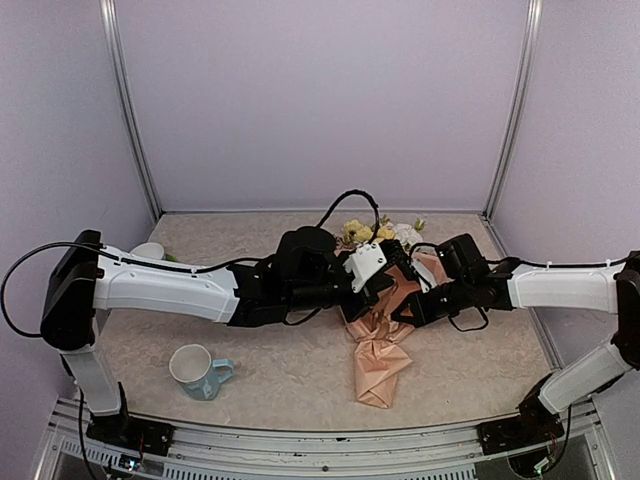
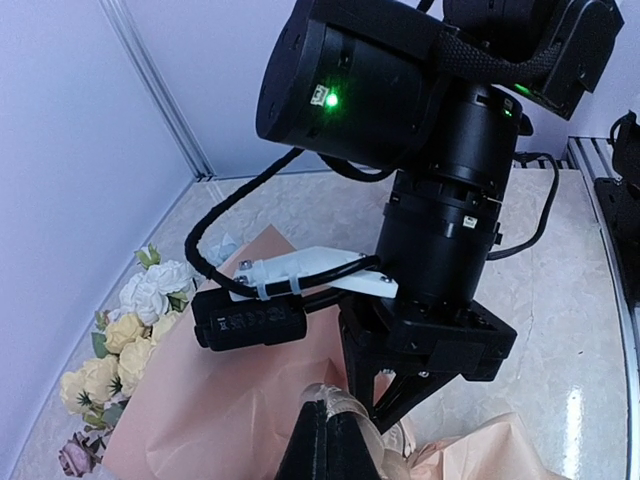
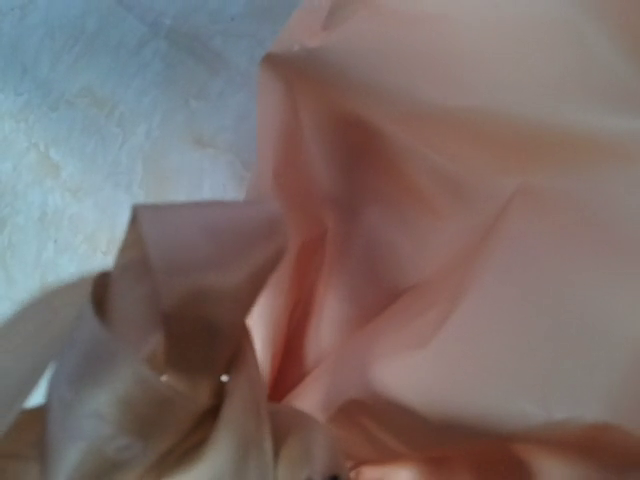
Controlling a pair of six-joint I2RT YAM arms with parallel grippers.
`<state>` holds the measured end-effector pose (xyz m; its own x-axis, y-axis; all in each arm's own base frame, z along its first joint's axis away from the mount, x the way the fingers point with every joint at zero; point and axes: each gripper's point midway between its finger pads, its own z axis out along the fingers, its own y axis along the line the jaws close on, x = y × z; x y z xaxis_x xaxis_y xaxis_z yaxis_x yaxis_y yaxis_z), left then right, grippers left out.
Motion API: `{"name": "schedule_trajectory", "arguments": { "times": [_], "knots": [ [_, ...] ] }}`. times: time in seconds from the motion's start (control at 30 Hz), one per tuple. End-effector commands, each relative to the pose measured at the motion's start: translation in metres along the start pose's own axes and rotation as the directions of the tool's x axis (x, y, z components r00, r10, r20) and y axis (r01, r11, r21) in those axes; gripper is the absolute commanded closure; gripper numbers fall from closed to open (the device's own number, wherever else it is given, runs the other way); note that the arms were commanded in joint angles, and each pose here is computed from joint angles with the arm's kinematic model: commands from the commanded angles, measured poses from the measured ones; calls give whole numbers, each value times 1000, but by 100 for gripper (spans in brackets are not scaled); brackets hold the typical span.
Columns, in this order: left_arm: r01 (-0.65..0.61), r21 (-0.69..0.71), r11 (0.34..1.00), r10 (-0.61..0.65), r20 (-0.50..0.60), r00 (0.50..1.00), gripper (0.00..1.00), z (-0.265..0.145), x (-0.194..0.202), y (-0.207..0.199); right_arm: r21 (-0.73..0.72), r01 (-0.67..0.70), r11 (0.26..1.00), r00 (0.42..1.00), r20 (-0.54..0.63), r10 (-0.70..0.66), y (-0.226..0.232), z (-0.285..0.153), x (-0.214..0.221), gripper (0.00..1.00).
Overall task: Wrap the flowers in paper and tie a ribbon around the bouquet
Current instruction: Tie the half-tied ribbon around the folded bouquet.
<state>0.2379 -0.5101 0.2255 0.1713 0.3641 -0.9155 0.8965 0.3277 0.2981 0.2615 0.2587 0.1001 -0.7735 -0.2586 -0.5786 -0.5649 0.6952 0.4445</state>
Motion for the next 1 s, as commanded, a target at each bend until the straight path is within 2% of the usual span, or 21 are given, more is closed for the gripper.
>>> {"name": "schedule_trajectory", "arguments": {
  "times": [0.0, 0.17, 0.43, 0.57, 0.77, 0.93, 0.97],
  "knots": [
    [-39, 35, 999, 39, -1, 999, 100, 4, -3, -7, 1, 3, 1000, 1000, 17, -3, -1, -7, 1, 100],
    [-6, -15, 1000, 5, -79, 997, 100, 1, 26, 4, -26, -6, 1000, 1000, 9, 6, 0, -2, 5, 100],
    [206, -50, 977, -211, -144, 967, 100, -14, 83, 14, -41, -15, 999, 1000, -4, 15, 1, 3, 7, 100],
    [273, -71, 959, -281, -171, 944, 100, -22, 107, 15, -32, -22, 999, 1000, -4, 22, -1, 2, 10, 100],
    [288, -26, 957, -289, -165, 943, 100, -37, 111, 5, -25, -31, 999, 999, -17, 31, -3, 2, 16, 100],
    [248, 141, 959, -225, -157, 962, 100, -59, 111, -35, -26, -27, 999, 1000, -6, 27, -2, 0, 13, 100],
    [235, 168, 957, -206, -174, 963, 96, -63, 115, -43, -26, -29, 999, 1000, -7, 29, -2, 0, 13, 100]
  ]
}}
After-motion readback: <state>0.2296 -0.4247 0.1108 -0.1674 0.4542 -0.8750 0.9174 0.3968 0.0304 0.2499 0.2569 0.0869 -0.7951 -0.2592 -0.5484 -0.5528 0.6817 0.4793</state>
